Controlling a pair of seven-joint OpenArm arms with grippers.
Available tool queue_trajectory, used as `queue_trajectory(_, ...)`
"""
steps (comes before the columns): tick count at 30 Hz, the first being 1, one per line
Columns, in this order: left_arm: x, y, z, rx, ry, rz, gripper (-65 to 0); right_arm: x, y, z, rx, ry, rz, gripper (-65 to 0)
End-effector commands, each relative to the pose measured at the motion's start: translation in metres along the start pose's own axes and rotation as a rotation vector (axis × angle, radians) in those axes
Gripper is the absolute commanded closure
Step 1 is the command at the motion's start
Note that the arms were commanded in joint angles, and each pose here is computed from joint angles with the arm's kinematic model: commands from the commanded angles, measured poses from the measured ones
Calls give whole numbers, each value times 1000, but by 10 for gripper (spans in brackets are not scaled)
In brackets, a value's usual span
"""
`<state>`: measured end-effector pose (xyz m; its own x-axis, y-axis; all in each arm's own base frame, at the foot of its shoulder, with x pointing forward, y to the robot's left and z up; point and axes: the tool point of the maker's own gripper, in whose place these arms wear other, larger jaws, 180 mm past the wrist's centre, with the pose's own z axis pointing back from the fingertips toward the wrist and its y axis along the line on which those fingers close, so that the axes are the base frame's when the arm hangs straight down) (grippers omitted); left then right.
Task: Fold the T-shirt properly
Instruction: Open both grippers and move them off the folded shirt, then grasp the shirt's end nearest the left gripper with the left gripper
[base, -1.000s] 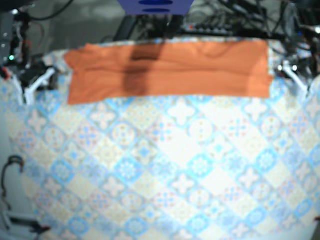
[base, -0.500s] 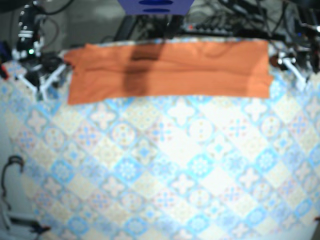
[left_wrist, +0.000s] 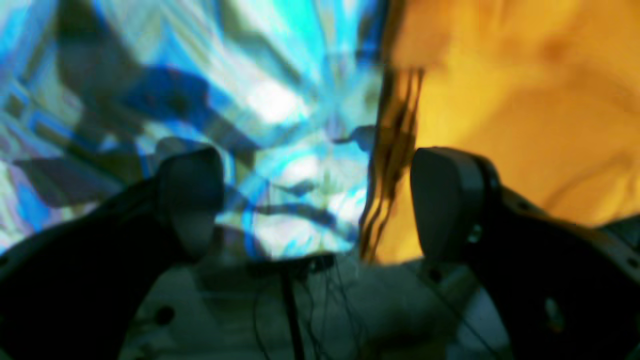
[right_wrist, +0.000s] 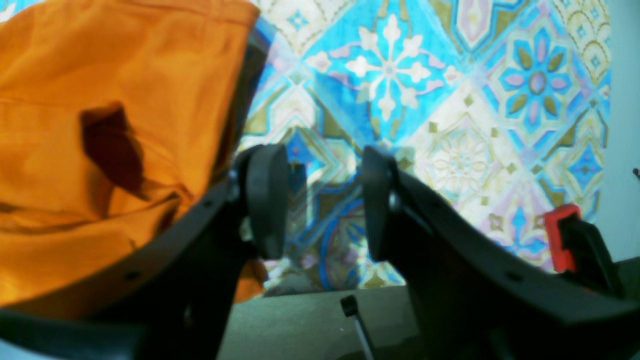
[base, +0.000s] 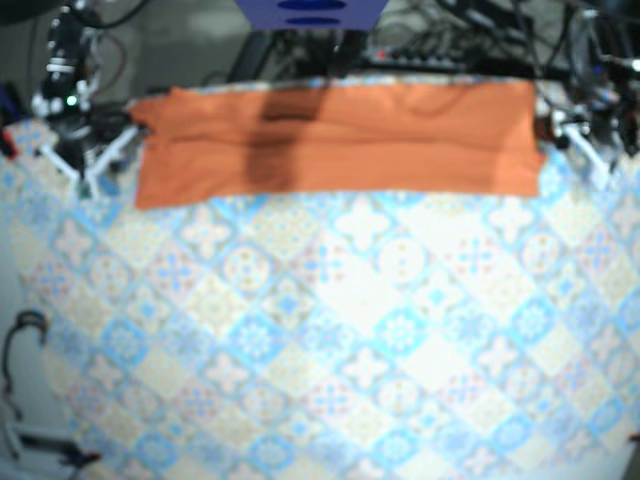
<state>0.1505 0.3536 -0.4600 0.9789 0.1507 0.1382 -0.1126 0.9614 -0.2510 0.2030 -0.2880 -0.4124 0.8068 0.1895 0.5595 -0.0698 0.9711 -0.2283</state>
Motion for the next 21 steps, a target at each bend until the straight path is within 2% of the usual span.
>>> queue_trajectory(1,14,-7,0,-28,-62,-6,-558,12,-14,5,-36,-41,6,-241)
queue_trajectory(14,23,-55,-13,-205,-73,-26,-558,12,-18,6,-45,-41,-1,-241)
queue_trajectory(21,21,-61,-11,-237,-64,-19,-558,12,-18,6,-45,-41,-1,-241)
